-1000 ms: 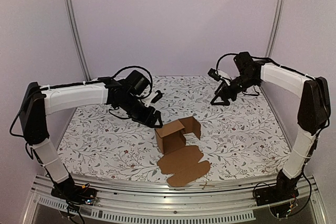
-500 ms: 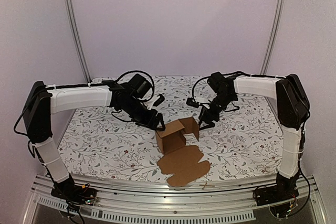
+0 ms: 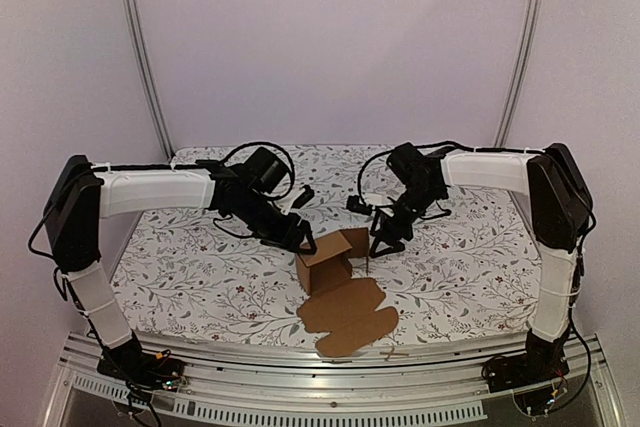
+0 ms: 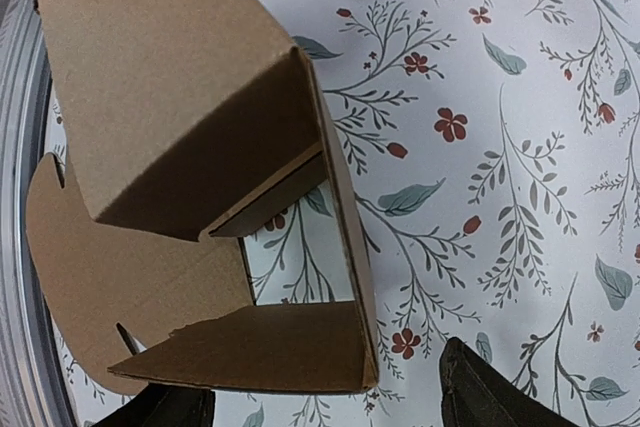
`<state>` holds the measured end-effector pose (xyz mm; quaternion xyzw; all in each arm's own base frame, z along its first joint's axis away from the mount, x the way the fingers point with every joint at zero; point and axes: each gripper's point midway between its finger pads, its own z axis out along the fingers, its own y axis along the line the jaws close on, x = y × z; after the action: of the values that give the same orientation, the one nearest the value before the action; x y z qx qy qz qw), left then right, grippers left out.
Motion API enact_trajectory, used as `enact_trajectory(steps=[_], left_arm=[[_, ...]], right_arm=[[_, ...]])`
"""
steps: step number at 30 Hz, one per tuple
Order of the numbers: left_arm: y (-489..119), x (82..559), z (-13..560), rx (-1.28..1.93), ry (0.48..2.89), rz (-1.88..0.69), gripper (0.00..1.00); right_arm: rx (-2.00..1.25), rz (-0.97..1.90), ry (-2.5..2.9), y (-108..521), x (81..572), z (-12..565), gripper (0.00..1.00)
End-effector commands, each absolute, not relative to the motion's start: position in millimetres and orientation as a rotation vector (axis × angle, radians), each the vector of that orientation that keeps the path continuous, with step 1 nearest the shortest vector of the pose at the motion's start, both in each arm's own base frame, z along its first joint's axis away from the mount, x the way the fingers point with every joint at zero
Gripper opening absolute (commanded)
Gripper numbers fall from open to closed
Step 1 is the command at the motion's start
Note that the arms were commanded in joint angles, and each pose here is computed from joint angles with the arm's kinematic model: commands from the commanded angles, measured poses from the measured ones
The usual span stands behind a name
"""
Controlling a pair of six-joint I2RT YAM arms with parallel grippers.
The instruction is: Fold the paper box
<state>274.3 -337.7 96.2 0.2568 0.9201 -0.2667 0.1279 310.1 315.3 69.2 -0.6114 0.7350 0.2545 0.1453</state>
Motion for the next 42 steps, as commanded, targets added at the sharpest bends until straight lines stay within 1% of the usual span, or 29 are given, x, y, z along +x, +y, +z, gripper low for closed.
enact_trajectory(steps=[1, 13, 23, 27, 31, 36, 40, 42], left_arm=[[-337, 267, 82, 0.748, 2.71, -0.78, 0.65], [-332, 275, 79, 0.714, 2.704, -0.801, 0.65], [-331, 284, 85, 0.661, 2.677, -0.913, 0.65], [-330, 287, 83, 0.651, 2.679, -0.917, 0.64], [-329, 284, 80, 0.659, 2.69, -0.918, 0.63], [-328, 283, 76, 0.668, 2.698, -0.91, 0.62], [-327, 283, 73, 0.66, 2.712, -0.905, 0.61], [-328, 283, 74, 0.66, 2.708, -0.909, 0.61]], right_arm=[[-1.742, 0.753, 2.021, 326, 308, 94, 0.76], [-1.804, 0.716, 1.965, 347, 293, 91, 0.77], [-1.843, 0.74, 1.937, 354, 282, 88, 0.78], [-1.856, 0.761, 1.932, 348, 279, 95, 0.82], [-1.779, 0.838, 1.932, 328, 295, 130, 0.87], [-1.643, 0.917, 1.919, 305, 324, 167, 0.89], [-1.601, 0.932, 1.934, 299, 335, 168, 0.89], [-1.599, 0.868, 1.957, 298, 347, 157, 0.88]])
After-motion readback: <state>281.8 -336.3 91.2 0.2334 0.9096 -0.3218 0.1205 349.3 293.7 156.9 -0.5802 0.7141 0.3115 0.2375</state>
